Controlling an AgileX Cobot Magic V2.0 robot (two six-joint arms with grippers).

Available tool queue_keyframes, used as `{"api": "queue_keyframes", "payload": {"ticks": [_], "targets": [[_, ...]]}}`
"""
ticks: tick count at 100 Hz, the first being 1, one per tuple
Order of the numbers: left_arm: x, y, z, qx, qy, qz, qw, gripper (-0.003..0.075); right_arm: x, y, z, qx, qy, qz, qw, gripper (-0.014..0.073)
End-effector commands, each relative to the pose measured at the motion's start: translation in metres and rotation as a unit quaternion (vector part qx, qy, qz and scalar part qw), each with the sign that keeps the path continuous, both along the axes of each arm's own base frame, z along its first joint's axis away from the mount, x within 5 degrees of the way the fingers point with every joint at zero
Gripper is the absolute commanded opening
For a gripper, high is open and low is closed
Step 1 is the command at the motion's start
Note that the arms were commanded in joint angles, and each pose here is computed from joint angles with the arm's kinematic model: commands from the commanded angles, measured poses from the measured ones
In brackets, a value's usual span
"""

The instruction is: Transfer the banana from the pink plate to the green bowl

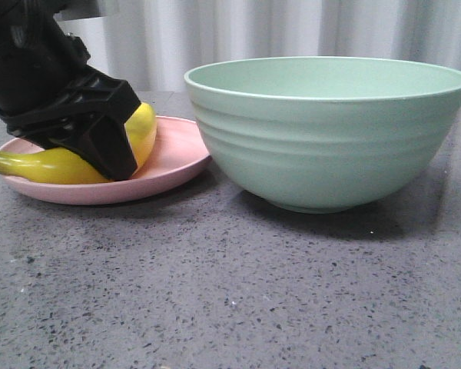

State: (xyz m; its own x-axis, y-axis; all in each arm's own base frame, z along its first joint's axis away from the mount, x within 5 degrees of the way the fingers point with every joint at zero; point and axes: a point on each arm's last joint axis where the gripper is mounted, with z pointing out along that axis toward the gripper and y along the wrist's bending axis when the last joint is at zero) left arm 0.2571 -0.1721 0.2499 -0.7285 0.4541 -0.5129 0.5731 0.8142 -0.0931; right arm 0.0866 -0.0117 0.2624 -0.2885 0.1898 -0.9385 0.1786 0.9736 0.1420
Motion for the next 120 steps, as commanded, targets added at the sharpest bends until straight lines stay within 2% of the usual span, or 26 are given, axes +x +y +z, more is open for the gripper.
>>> {"api": "queue_keyframes", "payload": {"ticks": [1, 22, 41, 50, 60, 70, 77, 91, 106, 120], "targets": [[0.003, -0.005, 0.023, -0.033, -0.04, 0.004, 0.999, 0.0248, 0.004, 0.0, 0.017, -0.017, -0.044, 0.004, 0.999, -0.0062], [0.006, -0.008, 0.046, -0.039, -0.043, -0.004, 0.998, 0.0248, 0.009, 0.005, 0.028, -0.026, 0.001, 0.042, 0.999, -0.0062], [0.0, -0.014, 0.085, -0.075, -0.088, -0.018, 0.993, 0.0248, 0.028, 0.017, 0.055, -0.045, 0.027, 0.103, 0.993, -0.0051], [-0.01, -0.02, 0.106, -0.093, -0.113, -0.036, 0.989, 0.0248, 0.04, 0.024, 0.07, -0.045, 0.052, 0.128, 0.989, 0.0034], [-0.023, -0.031, 0.123, -0.112, -0.129, -0.062, 0.983, 0.0248, 0.056, 0.034, 0.088, -0.041, 0.074, 0.154, 0.984, 0.0216], [-0.036, -0.043, 0.126, -0.117, -0.126, -0.091, 0.981, 0.0248, 0.069, 0.047, 0.105, 0.0, 0.084, 0.181, 0.98, 0.0366], [-0.045, -0.052, 0.126, -0.116, -0.118, -0.113, 0.98, 0.0248, 0.076, 0.058, 0.119, 0.041, 0.083, 0.203, 0.975, 0.0414], [-0.063, -0.068, 0.124, -0.117, -0.104, -0.151, 0.976, 0.0248, 0.093, 0.082, 0.137, 0.128, 0.086, 0.246, 0.957, 0.0415], [-0.075, -0.077, 0.124, -0.124, -0.098, -0.171, 0.972, 0.0248, 0.115, 0.1, 0.141, 0.175, 0.096, 0.265, 0.943, 0.0415], [-0.081, -0.081, 0.123, -0.129, -0.088, -0.18, 0.971, 0.0248, 0.137, 0.116, 0.133, 0.228, 0.131, 0.271, 0.926, 0.0415]]}}
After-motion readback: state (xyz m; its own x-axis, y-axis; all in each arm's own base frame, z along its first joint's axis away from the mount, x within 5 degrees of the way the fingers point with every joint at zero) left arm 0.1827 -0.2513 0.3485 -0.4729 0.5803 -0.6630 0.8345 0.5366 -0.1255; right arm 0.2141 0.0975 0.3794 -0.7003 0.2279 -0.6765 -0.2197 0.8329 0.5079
